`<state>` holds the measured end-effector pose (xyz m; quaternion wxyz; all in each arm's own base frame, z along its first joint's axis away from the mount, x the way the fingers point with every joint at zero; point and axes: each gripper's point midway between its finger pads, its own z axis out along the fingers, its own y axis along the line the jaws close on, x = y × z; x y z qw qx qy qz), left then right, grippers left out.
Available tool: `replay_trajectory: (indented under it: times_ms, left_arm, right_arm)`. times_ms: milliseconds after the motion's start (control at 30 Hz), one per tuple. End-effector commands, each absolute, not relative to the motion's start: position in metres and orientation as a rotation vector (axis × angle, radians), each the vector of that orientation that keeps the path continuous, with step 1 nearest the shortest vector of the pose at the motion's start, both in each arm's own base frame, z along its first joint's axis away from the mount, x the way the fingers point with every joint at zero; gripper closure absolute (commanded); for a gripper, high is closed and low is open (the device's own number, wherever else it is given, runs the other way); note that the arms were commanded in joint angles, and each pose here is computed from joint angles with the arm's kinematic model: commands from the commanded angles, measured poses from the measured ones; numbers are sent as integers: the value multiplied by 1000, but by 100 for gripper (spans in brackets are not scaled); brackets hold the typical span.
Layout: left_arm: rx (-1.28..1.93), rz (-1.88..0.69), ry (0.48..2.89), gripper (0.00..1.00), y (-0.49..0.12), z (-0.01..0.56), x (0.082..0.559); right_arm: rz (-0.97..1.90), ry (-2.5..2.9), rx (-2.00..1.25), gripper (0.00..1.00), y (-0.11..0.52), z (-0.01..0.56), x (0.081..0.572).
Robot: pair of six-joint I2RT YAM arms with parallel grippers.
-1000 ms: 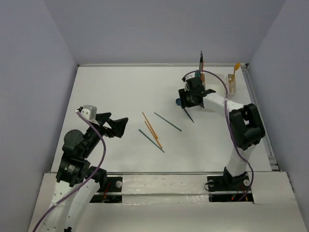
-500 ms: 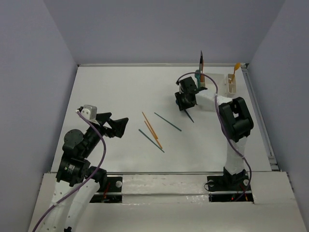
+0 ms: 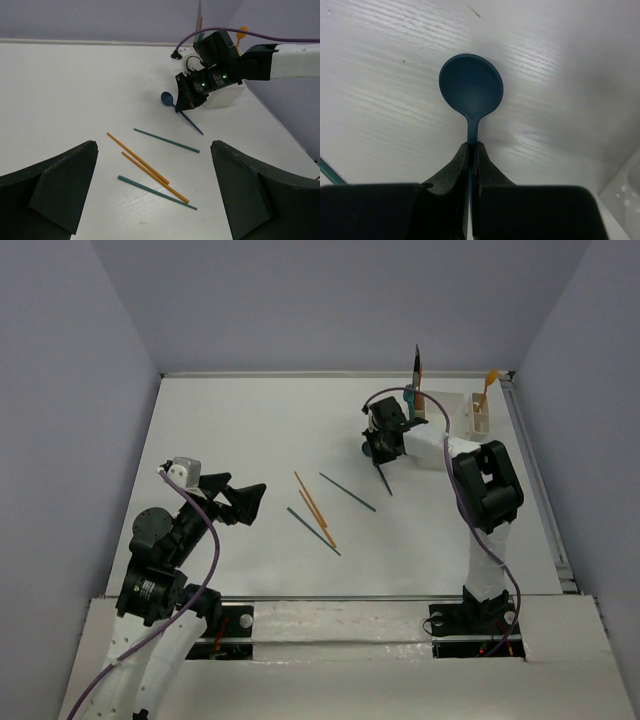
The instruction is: Sort the eating utensils into containers
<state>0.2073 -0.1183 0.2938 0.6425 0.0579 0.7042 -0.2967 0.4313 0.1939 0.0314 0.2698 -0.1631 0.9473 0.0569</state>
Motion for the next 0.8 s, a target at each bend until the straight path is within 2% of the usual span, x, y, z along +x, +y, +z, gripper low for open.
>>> replay_trajectory:
  times_ms: [0, 100, 200, 233, 333, 533, 767]
  left_arm:
    - [147, -679, 1542, 1, -119, 308, 207]
    - [146, -681, 1539, 1, -118, 308, 206]
    - [146, -681, 1538, 1, -118, 309, 206]
    - [148, -681, 1537, 1, -119, 309, 206]
    - [151, -684, 1531, 1, -119, 310, 204]
    - [148, -681, 1523, 1, -117, 311, 203]
    - [146, -679, 1518, 1, -117, 313, 202]
  right_arm:
    - [292, 2342, -438, 100, 224, 110, 449]
    - [346, 2093, -345, 100, 225, 190, 459]
    - [197, 1917, -170, 100, 191, 243, 467]
    - [134, 1787, -53, 100, 163, 278, 471]
    - [83, 1592, 155, 100, 100, 320, 474]
    - [-28, 1357, 463, 100, -17, 355, 482]
    - [-212, 1229, 522, 100, -84, 373, 496]
